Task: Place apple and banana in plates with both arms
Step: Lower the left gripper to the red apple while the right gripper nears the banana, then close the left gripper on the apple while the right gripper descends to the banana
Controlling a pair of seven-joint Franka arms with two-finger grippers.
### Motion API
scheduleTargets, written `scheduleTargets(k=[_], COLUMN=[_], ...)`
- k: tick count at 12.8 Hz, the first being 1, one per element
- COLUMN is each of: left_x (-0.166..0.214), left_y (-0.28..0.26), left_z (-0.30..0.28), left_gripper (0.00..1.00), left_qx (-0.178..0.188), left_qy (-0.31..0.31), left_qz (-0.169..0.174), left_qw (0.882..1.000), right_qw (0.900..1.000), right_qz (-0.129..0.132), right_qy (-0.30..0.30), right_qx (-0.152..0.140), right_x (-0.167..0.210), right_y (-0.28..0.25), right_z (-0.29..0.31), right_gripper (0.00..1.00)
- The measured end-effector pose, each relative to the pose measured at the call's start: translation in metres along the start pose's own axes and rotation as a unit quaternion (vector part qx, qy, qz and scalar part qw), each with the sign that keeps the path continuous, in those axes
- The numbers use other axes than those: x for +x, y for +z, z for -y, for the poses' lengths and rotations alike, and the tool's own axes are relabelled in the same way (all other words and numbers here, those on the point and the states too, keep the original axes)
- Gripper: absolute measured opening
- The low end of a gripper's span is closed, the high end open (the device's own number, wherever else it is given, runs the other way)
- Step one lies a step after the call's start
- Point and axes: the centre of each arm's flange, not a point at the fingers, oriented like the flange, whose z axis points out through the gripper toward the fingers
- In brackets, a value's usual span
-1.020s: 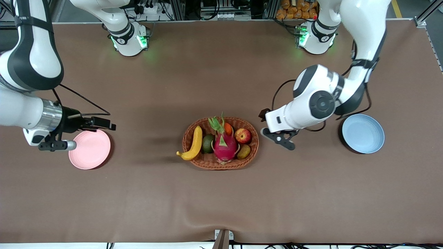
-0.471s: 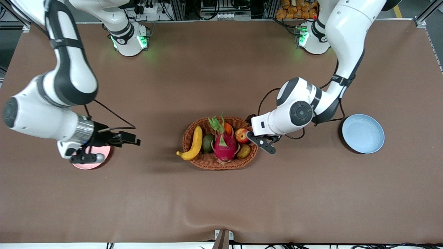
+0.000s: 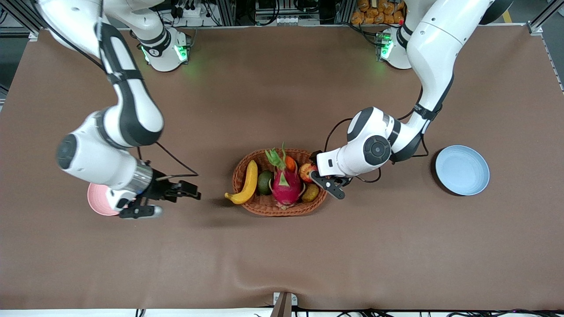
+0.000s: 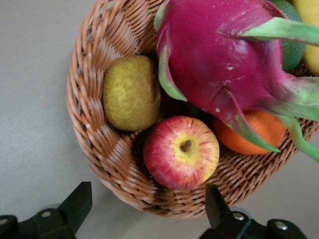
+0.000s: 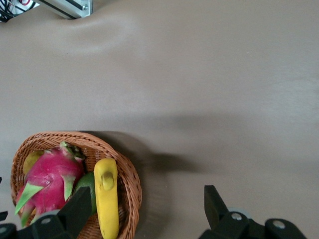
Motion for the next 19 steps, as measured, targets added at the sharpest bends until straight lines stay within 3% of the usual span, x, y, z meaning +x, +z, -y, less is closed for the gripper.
scheduleTargets(k=[6, 11, 18, 19], left_x=[0.006, 0.009, 0.008, 0.008], left_y=[0.004, 0.025, 0.046, 0.046], left_z=[-0.024, -0.032, -0.022, -0.021], left_gripper=[1.0, 1.0, 1.0, 0.93], left_qx=[-0.014, -0.016, -0.017, -0.017], left_qy=[0.006, 0.013, 0.024, 0.024], left_qz=[-0.02, -0.029, -0.035, -0.035], left_qw=[1.0, 0.999, 0.999, 0.999], right_qw=[0.999, 0.999, 0.999, 0.999], right_qz=[-0.03, -0.013, -0.011, -0.012], right_qy=[-0.023, -0.035, -0.042, -0.038], right_qx=[-0.001, -0.01, -0.014, -0.017], right_x=[-0.012, -0.028, -0.035, -0.033], right_y=[0.056, 0.102, 0.117, 0.116], right_z=[0.042, 0.054, 0.059, 0.053], right_gripper=[1.0, 1.0, 1.0, 1.0])
